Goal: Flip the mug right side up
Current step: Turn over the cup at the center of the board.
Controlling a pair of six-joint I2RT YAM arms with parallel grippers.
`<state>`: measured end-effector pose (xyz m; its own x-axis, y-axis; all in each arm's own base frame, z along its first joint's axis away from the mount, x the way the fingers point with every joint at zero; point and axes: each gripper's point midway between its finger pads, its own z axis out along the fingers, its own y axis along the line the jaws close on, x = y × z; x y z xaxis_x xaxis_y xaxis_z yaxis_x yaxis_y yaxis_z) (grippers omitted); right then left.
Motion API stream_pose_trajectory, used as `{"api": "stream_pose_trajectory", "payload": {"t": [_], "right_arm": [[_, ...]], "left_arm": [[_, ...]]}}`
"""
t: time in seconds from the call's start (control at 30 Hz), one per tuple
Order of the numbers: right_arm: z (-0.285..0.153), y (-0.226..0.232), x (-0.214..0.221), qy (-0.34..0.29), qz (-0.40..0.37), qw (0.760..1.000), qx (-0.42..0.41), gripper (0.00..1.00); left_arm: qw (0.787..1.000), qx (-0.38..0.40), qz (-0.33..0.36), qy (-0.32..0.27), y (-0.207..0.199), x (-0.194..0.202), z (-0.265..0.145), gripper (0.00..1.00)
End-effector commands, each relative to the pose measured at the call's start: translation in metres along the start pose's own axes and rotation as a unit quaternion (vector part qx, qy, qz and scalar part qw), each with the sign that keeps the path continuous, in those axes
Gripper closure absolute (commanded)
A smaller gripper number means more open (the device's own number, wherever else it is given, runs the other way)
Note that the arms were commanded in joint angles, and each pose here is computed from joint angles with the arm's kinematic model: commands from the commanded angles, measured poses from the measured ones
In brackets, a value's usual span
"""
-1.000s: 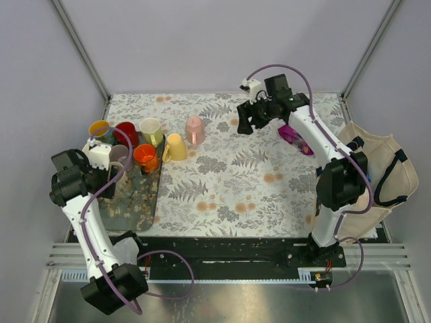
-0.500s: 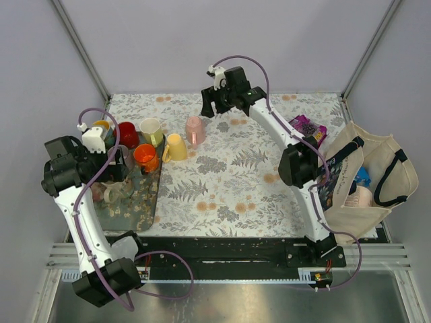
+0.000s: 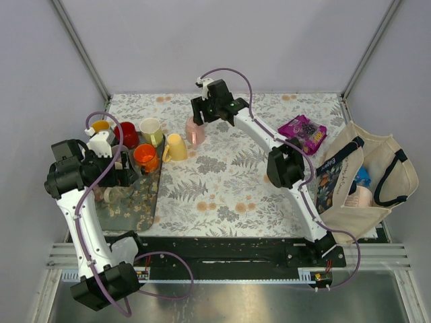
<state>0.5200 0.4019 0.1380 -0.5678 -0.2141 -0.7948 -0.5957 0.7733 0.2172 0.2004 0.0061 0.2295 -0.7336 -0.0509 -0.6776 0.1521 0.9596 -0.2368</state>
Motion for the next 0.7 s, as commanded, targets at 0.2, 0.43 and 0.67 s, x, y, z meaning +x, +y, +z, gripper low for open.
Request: {"api": "stream_pose_trajectory", "payload": {"t": [0.2,0.43,0.67], "right_arm": [[0.009,-0.011,-0.018,-0.042,-0.036,0.997,0.051,0.23],[-0.009,-0.011,0.018,0.025,-0.031,0.999,0.034,0.23],[-0.047,-0.013,0.044,0.075,0.003,0.997,0.024,0.22]], "left_arm": [[1.000,0.005,-0.012,-0.013,-0.008,-0.002,-0.004,0.01],[0.997,-0.006,0.037,-0.060,-0.008,-0.028,-0.013,0.01],[0.996,0.024,0.050,-0.074,-0.015,-0.062,-0.002,0.01]]}}
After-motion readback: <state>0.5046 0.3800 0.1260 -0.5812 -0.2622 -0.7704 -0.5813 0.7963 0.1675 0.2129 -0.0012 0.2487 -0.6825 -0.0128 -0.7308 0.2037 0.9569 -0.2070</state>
